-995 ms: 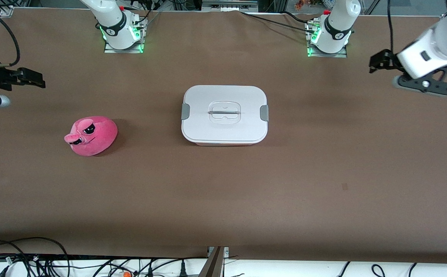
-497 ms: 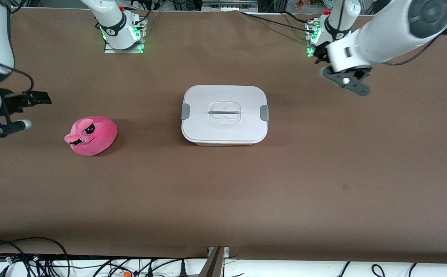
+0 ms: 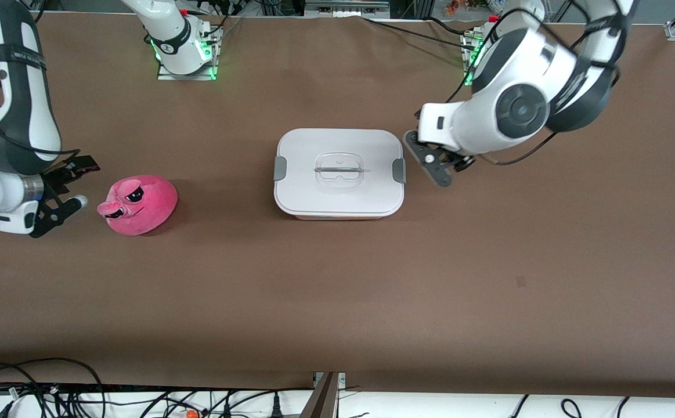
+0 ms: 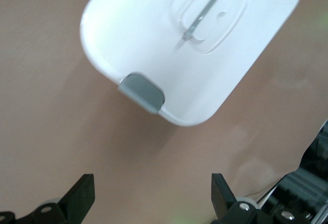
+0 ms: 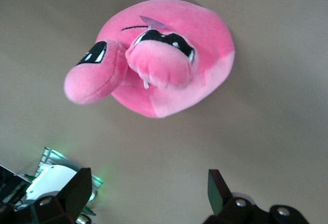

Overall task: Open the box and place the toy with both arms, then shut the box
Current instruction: 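Move the left gripper to the lid handle while the right gripper reaches the toy, then lift the white lid off with the left gripper while the right gripper grasps the toy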

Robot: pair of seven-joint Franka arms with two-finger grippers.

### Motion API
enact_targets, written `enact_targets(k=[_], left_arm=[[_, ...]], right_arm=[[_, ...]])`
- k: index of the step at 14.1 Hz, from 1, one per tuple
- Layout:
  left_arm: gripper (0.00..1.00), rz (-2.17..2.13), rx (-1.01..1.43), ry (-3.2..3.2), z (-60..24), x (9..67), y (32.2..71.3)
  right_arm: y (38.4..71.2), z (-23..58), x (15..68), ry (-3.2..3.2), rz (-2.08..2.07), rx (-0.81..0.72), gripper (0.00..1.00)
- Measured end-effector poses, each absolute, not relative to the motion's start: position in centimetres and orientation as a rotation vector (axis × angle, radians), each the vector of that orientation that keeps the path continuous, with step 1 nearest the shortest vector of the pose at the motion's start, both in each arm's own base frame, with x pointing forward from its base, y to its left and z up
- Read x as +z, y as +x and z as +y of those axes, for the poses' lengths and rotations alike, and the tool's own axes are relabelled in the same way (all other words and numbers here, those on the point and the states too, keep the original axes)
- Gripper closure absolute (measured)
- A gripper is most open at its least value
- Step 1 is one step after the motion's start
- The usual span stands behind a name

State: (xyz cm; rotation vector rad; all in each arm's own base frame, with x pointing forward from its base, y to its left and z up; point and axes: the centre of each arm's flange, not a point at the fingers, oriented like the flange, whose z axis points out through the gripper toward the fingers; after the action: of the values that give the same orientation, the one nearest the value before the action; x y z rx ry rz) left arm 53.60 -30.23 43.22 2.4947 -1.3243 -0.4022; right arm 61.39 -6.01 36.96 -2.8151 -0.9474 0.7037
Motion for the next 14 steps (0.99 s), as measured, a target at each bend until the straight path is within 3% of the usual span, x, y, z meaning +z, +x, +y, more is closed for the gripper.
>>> enact_targets(k=[6, 10, 12, 14], left_arm=[[0.00, -1.695, 0.095, 2.291, -37.4, 43.8, 54.4], [0.00, -1.846, 0.218, 2.217, -41.3, 38.3, 53.9], [0.05, -1.906, 0.248, 2.184, -42.7, 35.1, 52.7], [0.28, -1.946, 0.249, 2.158, -43.6, 33.6, 51.7]], right_arm=[[60.9, -5.3, 33.2, -2.765, -1.107, 0.638, 0.00], [60.7, -5.0, 31.5, -2.732, -1.209, 0.584, 0.00], [60.3, -4.7, 30.3, -2.719, -1.223, 0.560, 0.00], [60.2, -4.4, 29.7, -2.710, -1.228, 0.523, 0.00]])
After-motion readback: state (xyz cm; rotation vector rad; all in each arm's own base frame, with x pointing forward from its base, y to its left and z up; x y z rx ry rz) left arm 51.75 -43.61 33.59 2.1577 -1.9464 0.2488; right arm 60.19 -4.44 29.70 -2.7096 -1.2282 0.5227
